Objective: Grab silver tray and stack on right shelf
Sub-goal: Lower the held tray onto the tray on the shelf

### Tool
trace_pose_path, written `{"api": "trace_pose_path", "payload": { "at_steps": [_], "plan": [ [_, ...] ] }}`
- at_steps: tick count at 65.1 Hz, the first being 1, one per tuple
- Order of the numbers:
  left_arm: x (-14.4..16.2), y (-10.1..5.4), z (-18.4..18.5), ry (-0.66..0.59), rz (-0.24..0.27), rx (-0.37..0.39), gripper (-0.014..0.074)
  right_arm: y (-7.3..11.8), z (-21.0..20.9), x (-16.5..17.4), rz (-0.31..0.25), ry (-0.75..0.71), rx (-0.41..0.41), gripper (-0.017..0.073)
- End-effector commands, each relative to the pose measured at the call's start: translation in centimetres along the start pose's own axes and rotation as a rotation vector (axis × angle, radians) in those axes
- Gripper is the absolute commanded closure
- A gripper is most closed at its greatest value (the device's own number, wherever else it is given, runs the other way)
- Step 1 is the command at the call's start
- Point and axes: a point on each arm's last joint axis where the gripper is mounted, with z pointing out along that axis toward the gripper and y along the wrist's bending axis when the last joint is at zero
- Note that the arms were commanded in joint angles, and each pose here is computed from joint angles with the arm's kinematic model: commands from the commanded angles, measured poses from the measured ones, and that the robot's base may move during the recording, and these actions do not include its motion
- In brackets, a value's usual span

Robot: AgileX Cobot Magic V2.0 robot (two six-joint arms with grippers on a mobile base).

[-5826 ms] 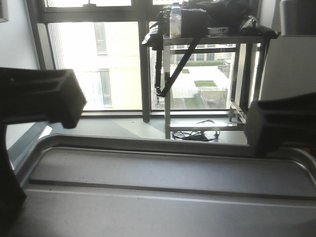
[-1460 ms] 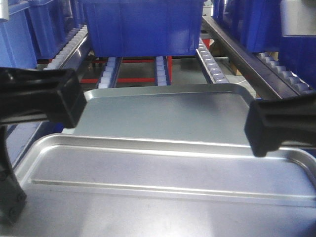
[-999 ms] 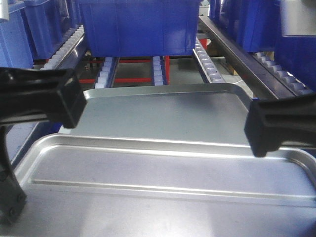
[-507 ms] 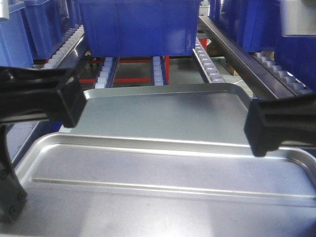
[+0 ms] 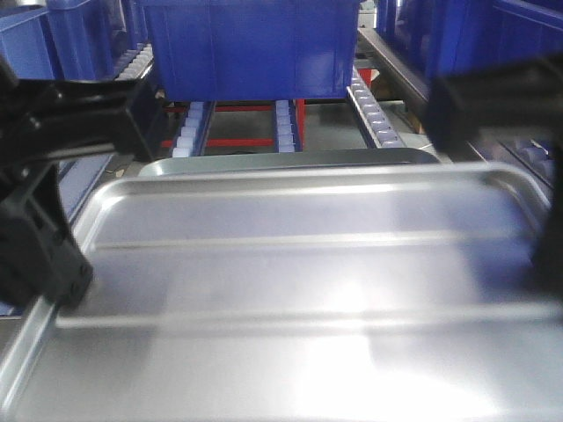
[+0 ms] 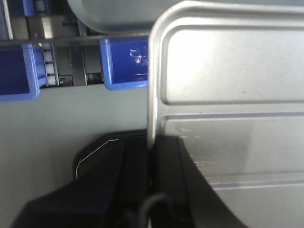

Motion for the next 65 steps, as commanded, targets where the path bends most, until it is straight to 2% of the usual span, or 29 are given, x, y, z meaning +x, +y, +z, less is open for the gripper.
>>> {"api": "trace_pose_path", "payload": {
  "at_steps": [1,6,15,24,36,51,65],
  "plan": [
    [-1.9,0.4,-0.2,-0.060,0.037,0.044,0.0694,-0.3,-1.3,-3.0,0.001,-0.128,-0.056,0.0490],
    [-3.2,0.7,0.2,-0.088,0.038,0.072,0.0694,-0.6,-1.0,-4.4,0.009,-0.154,-0.068,0.0490],
    [-5.9,0.7,0.9,-0.143,0.041,0.099,0.0694,-0.7,0.3,-6.6,-0.022,-0.193,-0.064,0.0490],
    [-8.6,0.3,2.3,-0.168,0.045,0.087,0.0692,-0.6,2.5,-9.3,0.005,-0.238,-0.078,0.0488],
    [-11.9,-0.6,5.0,-0.193,0.022,0.080,0.0692,-0.3,5.4,-12.3,0.044,-0.279,-0.101,0.0488],
    [-14.1,-0.7,8.7,-0.157,-0.001,0.041,0.0693,0.0,8.6,-14.5,0.065,-0.267,-0.085,0.0488],
    [-14.3,-0.5,9.3,-0.143,-0.005,0.027,0.0694,0.3,9.8,-14.7,0.060,-0.249,-0.079,0.0488]
  ]
}}
